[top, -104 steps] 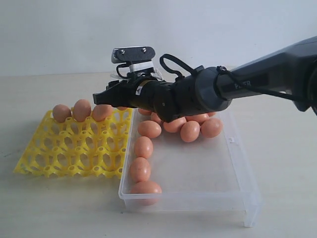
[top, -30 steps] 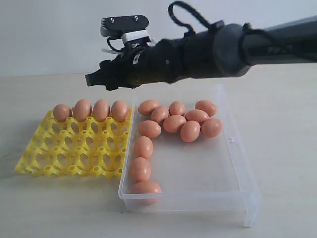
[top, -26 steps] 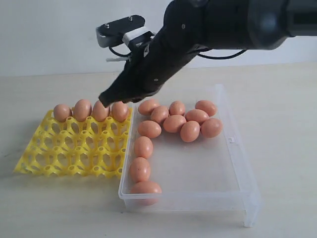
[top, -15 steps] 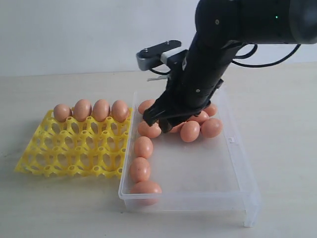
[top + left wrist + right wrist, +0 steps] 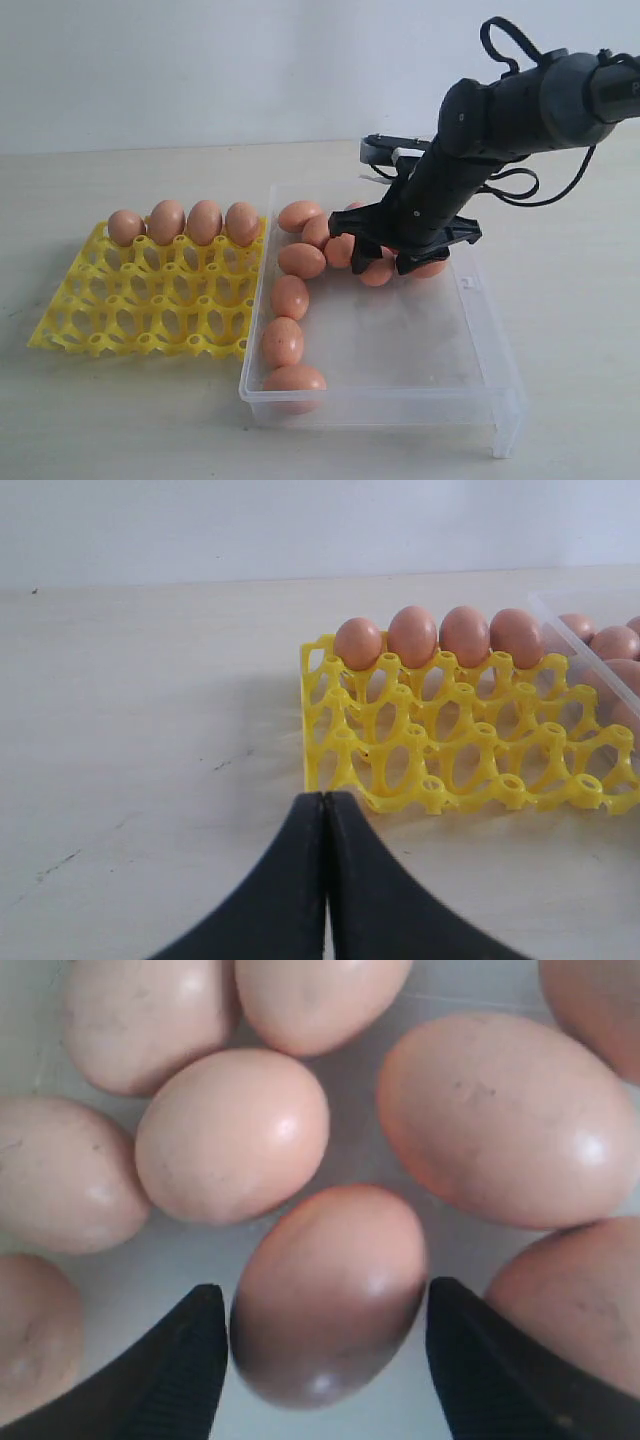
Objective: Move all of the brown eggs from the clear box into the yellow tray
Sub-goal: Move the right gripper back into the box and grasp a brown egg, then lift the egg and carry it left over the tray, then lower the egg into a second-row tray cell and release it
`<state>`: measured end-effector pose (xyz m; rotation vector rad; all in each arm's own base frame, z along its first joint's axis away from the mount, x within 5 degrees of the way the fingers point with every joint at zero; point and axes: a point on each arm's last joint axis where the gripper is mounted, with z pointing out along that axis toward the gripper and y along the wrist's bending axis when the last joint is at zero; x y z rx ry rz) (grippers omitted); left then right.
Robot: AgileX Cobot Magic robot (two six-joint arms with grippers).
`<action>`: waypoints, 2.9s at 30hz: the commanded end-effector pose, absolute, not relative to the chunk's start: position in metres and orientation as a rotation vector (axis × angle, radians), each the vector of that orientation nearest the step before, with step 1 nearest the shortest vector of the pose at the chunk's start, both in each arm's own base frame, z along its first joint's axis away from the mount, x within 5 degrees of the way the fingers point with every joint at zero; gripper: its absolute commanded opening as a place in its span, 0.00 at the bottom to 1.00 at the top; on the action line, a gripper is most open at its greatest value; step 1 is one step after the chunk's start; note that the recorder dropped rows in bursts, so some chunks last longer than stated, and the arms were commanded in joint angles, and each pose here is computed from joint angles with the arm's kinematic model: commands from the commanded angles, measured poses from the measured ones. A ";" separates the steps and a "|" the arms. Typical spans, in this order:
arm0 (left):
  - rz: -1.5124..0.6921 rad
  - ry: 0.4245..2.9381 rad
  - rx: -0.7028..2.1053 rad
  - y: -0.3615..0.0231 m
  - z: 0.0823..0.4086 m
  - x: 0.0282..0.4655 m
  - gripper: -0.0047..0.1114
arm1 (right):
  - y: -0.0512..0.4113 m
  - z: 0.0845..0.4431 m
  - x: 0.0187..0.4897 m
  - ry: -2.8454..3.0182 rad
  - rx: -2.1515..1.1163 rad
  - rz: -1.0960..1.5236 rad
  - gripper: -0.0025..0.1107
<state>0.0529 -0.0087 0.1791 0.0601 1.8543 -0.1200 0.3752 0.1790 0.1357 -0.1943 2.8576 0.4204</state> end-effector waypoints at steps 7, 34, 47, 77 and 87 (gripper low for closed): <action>-0.120 1.835 0.056 -0.008 0.182 0.053 0.04 | 0.172 0.122 0.389 2.790 -0.065 0.456 0.53; -0.120 1.835 0.056 -0.008 0.182 0.053 0.04 | 0.207 0.195 0.359 2.599 -0.508 0.448 0.02; -0.120 1.835 0.056 -0.008 0.182 0.053 0.04 | 0.317 0.250 0.296 1.864 -0.550 0.642 0.02; -0.120 1.835 0.056 -0.008 0.182 0.053 0.04 | 0.428 0.135 0.353 1.996 -0.608 0.719 0.02; -0.120 1.835 0.056 -0.008 0.182 0.053 0.04 | 0.429 0.124 0.354 2.000 -0.604 0.716 0.02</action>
